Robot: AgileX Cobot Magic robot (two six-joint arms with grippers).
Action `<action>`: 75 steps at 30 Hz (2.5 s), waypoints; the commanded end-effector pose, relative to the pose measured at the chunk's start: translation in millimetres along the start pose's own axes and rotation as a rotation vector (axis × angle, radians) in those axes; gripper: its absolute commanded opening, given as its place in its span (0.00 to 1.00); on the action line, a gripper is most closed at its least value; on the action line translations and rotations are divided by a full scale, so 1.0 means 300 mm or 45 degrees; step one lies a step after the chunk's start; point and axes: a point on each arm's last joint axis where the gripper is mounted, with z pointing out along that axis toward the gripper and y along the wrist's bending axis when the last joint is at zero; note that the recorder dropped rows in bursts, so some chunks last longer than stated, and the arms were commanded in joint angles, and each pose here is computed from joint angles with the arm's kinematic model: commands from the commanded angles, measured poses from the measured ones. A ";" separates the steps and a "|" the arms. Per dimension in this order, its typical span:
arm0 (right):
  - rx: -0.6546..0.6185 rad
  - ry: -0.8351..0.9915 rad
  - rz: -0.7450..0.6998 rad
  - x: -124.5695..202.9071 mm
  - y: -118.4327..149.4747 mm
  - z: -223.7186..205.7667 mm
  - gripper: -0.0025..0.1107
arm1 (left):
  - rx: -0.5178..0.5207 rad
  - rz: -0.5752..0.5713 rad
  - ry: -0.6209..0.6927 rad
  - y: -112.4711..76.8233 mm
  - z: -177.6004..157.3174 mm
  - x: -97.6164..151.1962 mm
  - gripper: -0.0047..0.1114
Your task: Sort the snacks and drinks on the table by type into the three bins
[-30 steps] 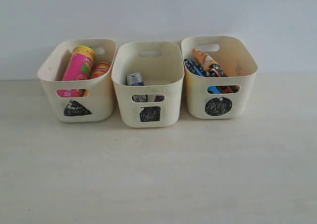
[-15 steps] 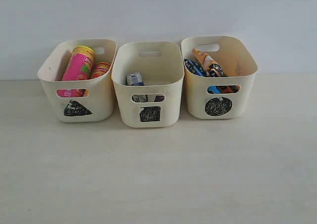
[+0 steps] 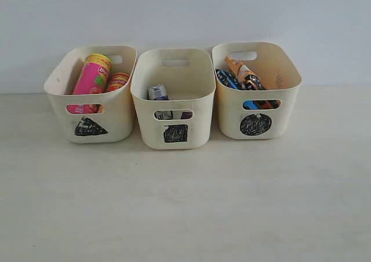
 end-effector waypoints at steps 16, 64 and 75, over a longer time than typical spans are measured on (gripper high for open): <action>0.009 -0.011 -0.008 0.002 -0.001 0.000 0.02 | -0.002 -0.004 -0.088 -0.034 0.055 0.286 0.08; 0.009 -0.011 -0.008 0.002 -0.001 0.000 0.02 | -0.156 -0.211 0.001 -0.033 0.051 0.487 0.08; 0.009 -0.011 -0.008 0.002 -0.001 0.000 0.02 | -0.156 -0.211 0.001 -0.033 0.051 0.487 0.08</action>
